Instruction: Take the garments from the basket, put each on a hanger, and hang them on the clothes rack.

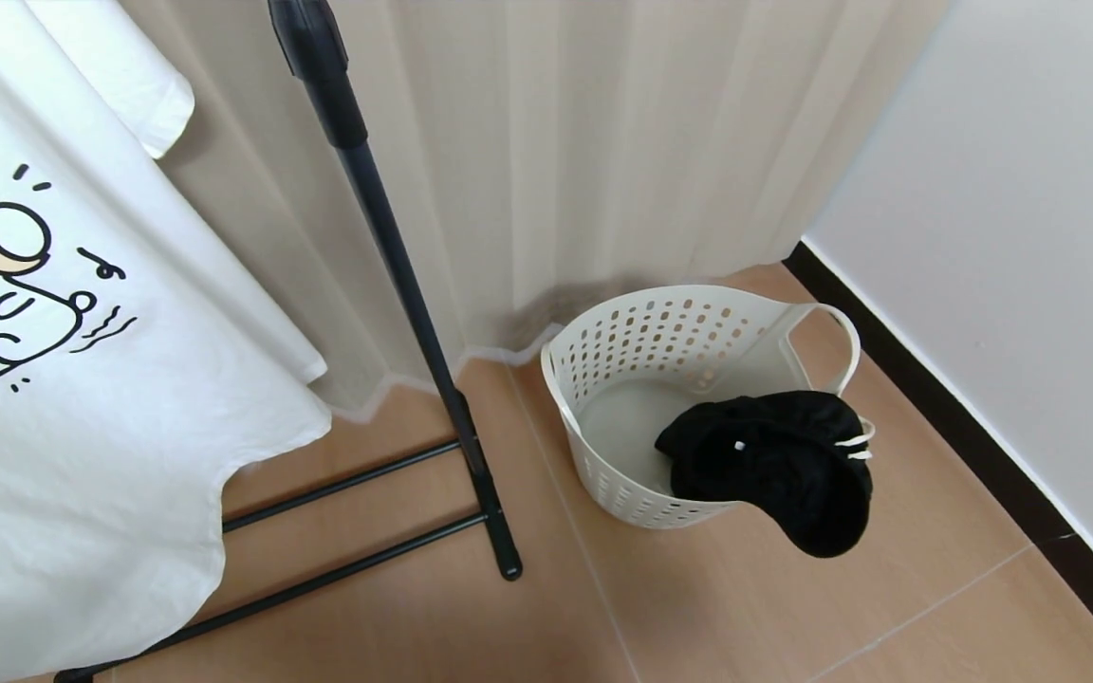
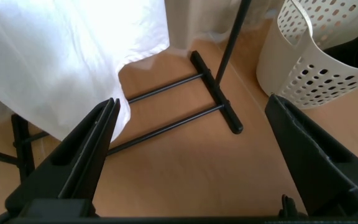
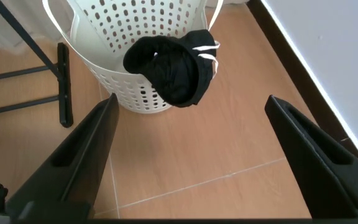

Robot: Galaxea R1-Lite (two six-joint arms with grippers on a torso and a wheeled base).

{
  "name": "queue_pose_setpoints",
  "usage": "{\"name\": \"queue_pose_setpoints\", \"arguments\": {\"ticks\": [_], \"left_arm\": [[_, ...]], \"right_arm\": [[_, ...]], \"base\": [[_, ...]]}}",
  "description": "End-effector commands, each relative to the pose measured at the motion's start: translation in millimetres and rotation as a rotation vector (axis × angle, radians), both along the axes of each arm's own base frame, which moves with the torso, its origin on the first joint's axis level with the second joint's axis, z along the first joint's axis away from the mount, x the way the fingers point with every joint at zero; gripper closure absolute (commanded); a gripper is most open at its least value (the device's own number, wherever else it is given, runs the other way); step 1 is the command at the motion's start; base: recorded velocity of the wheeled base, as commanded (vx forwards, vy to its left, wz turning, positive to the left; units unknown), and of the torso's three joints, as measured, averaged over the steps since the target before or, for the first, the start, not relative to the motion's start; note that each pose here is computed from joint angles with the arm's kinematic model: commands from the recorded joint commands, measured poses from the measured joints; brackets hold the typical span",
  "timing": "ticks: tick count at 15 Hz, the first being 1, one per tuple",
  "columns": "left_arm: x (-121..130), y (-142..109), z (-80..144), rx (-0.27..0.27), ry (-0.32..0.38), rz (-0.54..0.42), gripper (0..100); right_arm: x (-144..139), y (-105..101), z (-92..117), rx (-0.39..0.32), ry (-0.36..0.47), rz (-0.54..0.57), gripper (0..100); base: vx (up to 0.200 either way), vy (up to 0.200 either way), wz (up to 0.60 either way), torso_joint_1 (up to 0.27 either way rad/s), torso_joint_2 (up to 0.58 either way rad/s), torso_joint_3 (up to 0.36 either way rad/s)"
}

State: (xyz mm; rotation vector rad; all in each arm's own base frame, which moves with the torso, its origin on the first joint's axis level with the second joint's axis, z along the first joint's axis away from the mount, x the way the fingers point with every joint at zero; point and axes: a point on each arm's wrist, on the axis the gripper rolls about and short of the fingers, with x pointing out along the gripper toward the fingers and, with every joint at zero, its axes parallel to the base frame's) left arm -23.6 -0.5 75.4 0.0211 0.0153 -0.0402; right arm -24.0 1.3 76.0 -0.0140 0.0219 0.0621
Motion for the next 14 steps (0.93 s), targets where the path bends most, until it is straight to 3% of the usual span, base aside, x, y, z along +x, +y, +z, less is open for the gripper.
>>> {"name": "queue_pose_setpoints", "arguments": {"ticks": [1,5,11,14], "left_arm": [[0.1,0.0,0.0,0.000,0.001,0.000,0],[0.1,0.0,0.0,0.000,0.001,0.000,0],[0.1,0.0,0.0,-0.001,0.001,0.002,0],[0.1,0.0,0.0,-0.001,0.001,0.002,0]], "right_arm": [[0.0,0.0,-0.2,0.001,0.001,0.001,0],[0.0,0.0,-0.2,0.001,0.001,0.001,0],[-0.4,-0.1,0.0,-0.002,0.007,-0.004,0],[7.1,-0.4,2.1,-0.014,0.101,0.025,0]], "base": [[0.000,0.000,0.00,0.002,0.00,-0.203],[0.000,0.000,0.00,0.004,0.01,-0.183],[0.000,0.000,0.00,0.001,0.00,-0.013],[0.000,0.000,0.00,0.000,0.00,0.000]]}}
